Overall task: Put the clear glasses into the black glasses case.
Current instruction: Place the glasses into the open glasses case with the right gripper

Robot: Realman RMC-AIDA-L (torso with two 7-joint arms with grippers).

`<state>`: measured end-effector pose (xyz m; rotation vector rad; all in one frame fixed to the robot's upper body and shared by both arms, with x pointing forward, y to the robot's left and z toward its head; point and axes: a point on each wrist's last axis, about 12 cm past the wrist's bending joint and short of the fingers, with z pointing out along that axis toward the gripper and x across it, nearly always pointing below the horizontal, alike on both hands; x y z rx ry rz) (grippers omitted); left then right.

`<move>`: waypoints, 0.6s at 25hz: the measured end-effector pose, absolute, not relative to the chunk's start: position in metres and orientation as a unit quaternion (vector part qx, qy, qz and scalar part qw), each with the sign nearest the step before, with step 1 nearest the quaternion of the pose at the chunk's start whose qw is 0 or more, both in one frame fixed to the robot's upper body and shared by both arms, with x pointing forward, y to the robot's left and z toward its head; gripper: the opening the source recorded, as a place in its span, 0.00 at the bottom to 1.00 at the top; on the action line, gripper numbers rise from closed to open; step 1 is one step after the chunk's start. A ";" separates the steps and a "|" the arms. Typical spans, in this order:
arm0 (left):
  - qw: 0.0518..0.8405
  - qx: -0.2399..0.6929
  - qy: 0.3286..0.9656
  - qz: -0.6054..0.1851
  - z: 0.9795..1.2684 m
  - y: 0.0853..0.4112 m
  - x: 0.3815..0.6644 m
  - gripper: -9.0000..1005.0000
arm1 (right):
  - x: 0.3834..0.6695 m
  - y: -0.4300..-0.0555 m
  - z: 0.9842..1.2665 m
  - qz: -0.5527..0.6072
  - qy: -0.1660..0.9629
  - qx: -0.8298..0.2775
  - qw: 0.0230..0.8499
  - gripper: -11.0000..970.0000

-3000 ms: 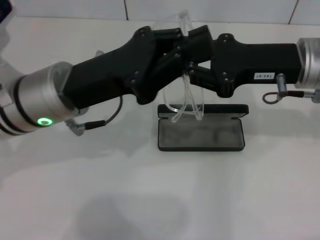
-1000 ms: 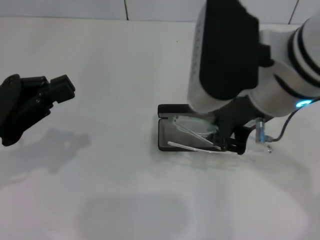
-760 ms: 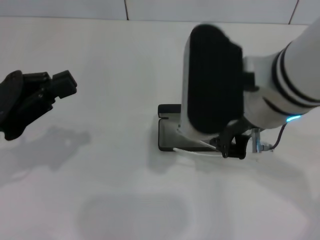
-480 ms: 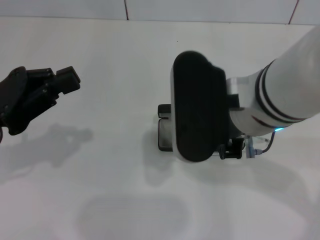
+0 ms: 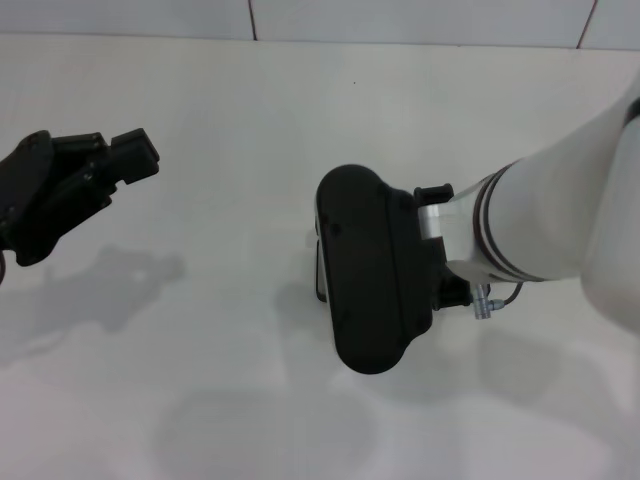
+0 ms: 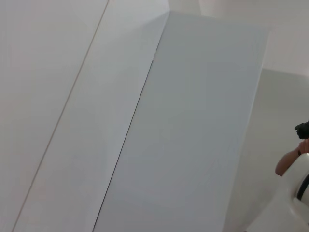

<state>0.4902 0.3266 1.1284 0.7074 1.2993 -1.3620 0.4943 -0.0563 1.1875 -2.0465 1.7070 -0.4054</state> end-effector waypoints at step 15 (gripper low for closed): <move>0.533 0.299 0.554 -0.565 1.127 0.328 0.490 0.08 | 0.504 -0.055 1.161 -0.170 0.608 -0.740 0.233 0.14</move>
